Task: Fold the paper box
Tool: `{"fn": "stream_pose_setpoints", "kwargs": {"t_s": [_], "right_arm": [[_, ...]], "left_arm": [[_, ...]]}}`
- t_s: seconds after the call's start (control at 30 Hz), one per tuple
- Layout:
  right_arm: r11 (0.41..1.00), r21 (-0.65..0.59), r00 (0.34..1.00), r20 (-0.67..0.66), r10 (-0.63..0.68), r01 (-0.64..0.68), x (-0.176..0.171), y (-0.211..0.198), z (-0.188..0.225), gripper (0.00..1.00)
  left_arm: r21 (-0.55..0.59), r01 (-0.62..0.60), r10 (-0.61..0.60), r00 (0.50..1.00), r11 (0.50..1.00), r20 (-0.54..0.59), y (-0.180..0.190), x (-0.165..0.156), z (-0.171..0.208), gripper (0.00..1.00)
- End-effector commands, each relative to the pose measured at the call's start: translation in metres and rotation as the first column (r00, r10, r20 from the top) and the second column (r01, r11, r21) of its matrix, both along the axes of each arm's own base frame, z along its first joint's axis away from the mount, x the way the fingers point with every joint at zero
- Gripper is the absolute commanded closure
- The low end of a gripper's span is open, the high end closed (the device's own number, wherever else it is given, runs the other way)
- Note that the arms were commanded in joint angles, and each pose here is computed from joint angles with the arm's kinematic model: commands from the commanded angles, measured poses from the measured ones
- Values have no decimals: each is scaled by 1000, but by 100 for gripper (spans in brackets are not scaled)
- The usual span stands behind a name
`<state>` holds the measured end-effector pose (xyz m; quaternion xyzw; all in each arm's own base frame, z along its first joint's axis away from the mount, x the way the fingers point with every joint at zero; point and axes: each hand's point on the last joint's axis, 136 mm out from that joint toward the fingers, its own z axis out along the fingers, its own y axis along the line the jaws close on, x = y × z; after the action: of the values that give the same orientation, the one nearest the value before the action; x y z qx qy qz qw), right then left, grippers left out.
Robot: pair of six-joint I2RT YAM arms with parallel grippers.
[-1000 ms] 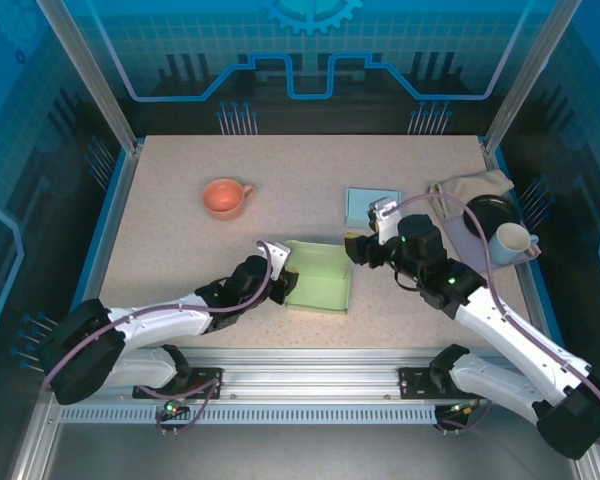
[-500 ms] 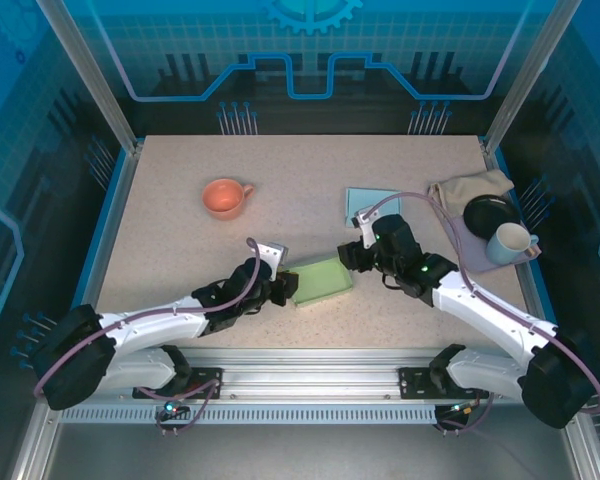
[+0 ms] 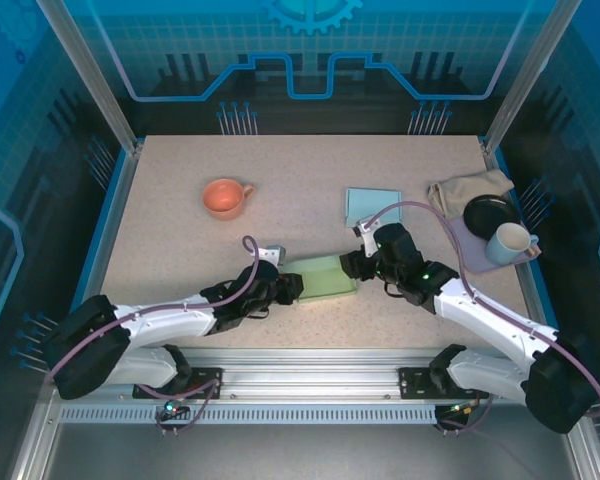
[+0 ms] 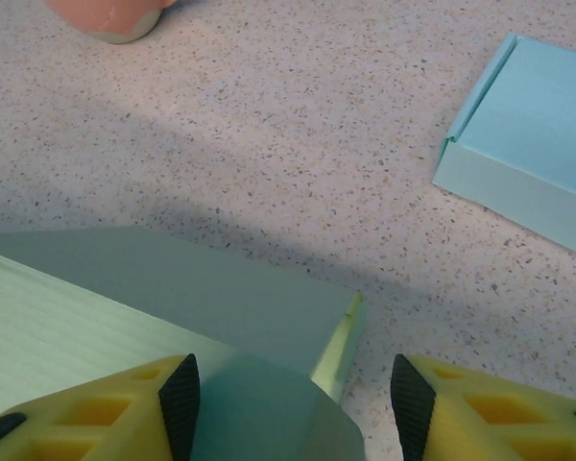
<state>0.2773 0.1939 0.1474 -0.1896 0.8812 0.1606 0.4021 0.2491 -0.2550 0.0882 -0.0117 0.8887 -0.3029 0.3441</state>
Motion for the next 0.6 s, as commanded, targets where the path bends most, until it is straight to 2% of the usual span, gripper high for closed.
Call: {"fn": "stream_pose_setpoints", "kwargs": {"t_s": [0.0, 0.27, 0.47, 0.57], "right_arm": [[999, 16, 999, -30, 39, -38, -6, 11, -8, 42], [999, 5, 999, -13, 36, -36, -3, 11, 2, 39], [1000, -18, 1000, 14, -4, 5, -1, -2, 12, 35], [999, -27, 999, 31, -19, 20, -1, -8, 18, 34]], "left_arm": [[-127, -8, 10, 1000, 992, 18, -23, 9, 32, 66], [-45, 14, -9, 995, 999, 103, -23, 17, 46, 66], [213, -7, -44, 971, 977, 233, 9, 17, 43, 63], [225, -4, -53, 967, 974, 250, 22, 7, 47, 59]]}}
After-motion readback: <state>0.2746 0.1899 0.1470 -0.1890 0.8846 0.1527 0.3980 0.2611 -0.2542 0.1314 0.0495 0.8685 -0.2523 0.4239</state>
